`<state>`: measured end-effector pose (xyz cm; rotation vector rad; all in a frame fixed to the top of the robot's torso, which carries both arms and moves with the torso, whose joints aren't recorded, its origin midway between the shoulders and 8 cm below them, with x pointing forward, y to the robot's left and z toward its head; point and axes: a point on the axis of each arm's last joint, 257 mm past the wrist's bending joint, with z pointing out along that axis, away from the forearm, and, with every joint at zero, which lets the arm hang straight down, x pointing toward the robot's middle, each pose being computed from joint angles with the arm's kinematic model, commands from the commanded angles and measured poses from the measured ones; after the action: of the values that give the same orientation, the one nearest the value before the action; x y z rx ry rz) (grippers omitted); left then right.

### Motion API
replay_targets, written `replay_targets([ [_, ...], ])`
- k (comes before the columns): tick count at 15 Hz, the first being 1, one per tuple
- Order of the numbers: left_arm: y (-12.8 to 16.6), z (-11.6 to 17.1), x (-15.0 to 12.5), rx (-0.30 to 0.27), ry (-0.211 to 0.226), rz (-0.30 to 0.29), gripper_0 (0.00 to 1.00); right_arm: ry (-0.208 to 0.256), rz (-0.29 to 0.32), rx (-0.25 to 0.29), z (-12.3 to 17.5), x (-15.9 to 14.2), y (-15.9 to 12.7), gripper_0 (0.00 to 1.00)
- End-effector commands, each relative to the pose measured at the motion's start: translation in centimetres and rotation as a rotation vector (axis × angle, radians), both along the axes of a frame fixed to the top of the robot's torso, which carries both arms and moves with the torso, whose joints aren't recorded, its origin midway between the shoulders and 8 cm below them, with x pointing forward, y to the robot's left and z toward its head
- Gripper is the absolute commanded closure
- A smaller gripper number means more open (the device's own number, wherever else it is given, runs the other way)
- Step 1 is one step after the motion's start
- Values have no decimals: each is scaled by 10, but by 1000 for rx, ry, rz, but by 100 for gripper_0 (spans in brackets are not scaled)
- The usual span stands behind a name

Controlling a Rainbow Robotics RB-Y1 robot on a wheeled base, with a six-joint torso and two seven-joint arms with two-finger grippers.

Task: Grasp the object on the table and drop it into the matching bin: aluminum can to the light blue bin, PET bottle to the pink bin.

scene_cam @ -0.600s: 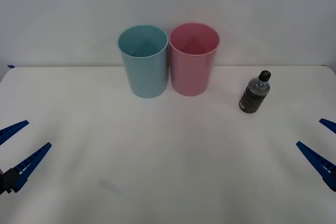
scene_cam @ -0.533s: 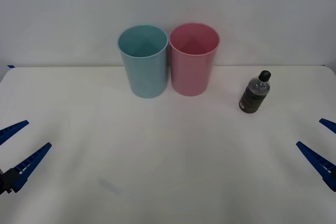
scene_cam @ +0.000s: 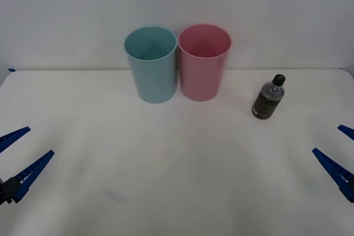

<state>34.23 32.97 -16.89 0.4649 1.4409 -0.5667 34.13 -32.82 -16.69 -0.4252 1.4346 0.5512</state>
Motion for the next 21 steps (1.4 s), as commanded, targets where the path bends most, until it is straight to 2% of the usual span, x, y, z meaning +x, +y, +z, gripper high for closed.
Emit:
replay_targets([
  [1, 0, 0, 0, 0, 0, 0, 0, 12, -29, -18, -10, 7, -2, 0],
  [3, 0, 0, 0, 0, 0, 0, 0, 20, -44, -26, -20, 9, -4, 0],
  [6, 0, 0, 0, 0, 0, 0, 0, -11, -106, -113, -34, 21, -10, 0],
  [9, 0, 0, 0, 0, 0, 0, 0, -22, -163, -171, -46, 35, -10, 0],
  [12, 0, 0, 0, 0, 0, 0, 0, 10, -197, -167, -61, 47, -8, 0],
  [21, 0, 0, 0, 0, 0, 0, 0, 42, -237, -156, -88, 107, 0, 0],
])
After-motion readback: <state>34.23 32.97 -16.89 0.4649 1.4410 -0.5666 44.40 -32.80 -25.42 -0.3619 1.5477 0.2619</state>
